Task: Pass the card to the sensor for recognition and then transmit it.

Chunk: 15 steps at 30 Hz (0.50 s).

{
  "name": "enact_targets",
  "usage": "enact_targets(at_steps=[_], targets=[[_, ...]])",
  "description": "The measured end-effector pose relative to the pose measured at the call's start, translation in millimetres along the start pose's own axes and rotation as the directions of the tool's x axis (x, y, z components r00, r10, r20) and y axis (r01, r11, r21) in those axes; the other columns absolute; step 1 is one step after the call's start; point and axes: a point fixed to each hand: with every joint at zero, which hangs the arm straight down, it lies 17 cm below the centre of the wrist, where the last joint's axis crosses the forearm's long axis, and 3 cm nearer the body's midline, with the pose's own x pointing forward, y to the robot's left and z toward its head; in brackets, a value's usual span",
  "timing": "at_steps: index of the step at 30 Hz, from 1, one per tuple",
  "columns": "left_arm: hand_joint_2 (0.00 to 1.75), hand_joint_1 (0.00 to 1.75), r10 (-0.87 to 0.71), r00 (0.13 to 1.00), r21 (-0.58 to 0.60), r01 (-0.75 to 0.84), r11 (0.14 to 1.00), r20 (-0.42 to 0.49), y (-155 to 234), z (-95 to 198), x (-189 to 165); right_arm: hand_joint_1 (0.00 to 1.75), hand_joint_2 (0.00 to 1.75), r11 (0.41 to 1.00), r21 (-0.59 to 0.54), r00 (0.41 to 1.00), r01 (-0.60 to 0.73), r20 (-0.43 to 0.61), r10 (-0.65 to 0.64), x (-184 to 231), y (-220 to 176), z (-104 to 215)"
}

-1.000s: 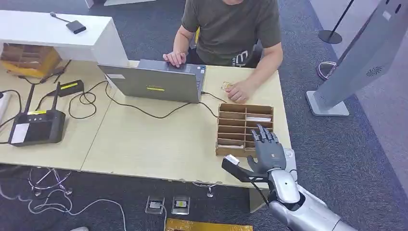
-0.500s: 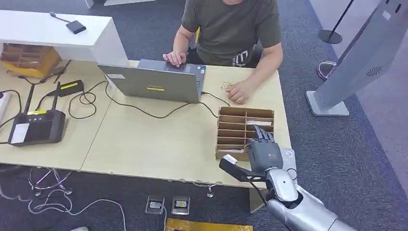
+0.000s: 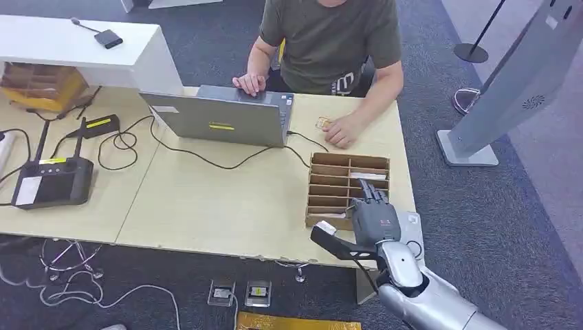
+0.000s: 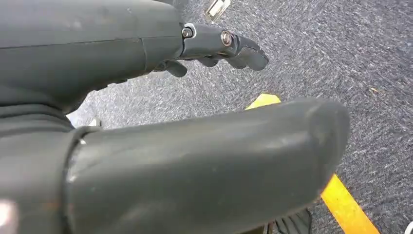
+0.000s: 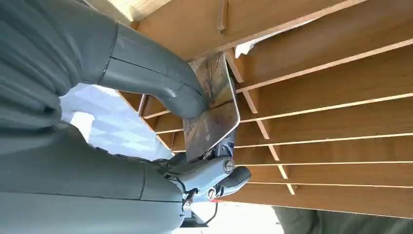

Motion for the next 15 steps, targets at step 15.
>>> enact_targets(at_steps=[15], targets=[[0.00, 0.00, -0.051, 0.998, -0.053, 0.053, 0.997, 0.034, -5.9, -1.0, 7.1, 1.75, 1.75, 0.866, -0.486, 0.991, -0.117, 0.006, 0.137, 19.2, -192.4, -20.7]])
